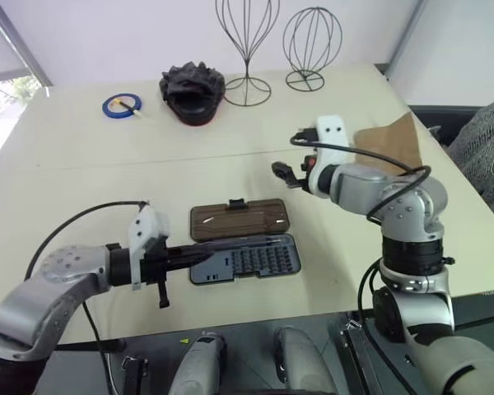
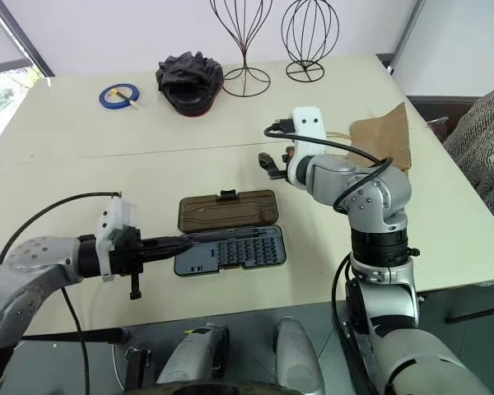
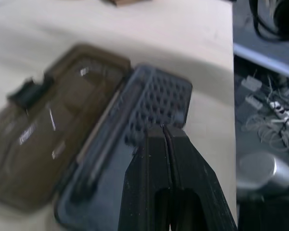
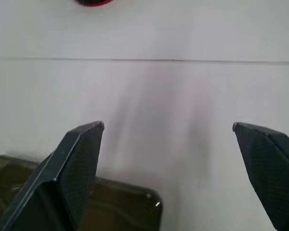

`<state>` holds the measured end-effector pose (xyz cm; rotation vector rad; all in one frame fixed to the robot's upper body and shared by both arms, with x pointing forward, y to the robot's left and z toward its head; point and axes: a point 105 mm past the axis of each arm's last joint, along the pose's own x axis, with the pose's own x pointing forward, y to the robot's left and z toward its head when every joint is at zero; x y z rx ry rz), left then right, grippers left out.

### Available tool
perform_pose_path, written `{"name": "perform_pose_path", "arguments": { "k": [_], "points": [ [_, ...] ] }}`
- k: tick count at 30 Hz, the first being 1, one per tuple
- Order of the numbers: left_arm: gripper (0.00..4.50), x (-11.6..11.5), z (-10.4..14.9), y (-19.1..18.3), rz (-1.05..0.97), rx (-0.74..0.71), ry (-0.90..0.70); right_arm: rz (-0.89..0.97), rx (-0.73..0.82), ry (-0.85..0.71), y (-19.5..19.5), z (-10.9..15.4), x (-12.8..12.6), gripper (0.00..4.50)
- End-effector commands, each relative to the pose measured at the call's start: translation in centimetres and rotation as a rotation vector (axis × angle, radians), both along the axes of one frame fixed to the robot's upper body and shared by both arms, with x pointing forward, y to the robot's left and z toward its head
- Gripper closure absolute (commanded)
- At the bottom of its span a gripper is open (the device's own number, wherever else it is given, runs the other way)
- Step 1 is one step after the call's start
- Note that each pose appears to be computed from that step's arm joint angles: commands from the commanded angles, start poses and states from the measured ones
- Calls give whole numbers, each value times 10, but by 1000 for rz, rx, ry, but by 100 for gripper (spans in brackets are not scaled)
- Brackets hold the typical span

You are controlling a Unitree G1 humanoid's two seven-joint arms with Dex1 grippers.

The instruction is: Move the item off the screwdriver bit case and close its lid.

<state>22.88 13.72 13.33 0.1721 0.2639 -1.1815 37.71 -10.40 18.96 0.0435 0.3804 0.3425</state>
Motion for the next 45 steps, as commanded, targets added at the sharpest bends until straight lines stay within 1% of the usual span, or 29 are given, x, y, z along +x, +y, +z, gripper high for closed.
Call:
{"name": "perform_pose_path", "arguments": {
  "k": [1,3,6,9,13,18,22,26,33,43,44,45],
  "points": [
    [450,3,-7,-2,-25,41,-63,55,31,-55,8,12,5,2],
    [450,8,-14,-4,-25,55,-83,90,36,-62,13,14,8,2],
    [450,13,-26,-5,-27,65,-89,148,-10,-69,17,15,10,2],
    [450,16,-39,-5,-30,75,-86,236,-126,-78,20,13,12,2],
    [450,18,-53,1,-27,93,-75,448,-269,-104,31,12,7,2],
    [450,18,-57,4,-20,96,-77,637,-361,-56,32,6,7,2],
    [450,18,-58,3,-16,94,-77,724,-376,-31,35,2,12,2],
    [450,20,-58,1,-7,95,-80,829,-392,28,41,-14,12,2],
    [450,24,-55,0,7,97,-90,872,-390,61,47,-37,18,2],
    [450,21,-54,-2,6,98,-88,810,-372,79,42,-53,30,2],
    [450,21,-54,-1,6,98,-87,795,-373,81,41,-54,32,54],
    [450,22,-55,-1,7,100,-87,788,-373,83,40,-56,33,86]
  ]
}}
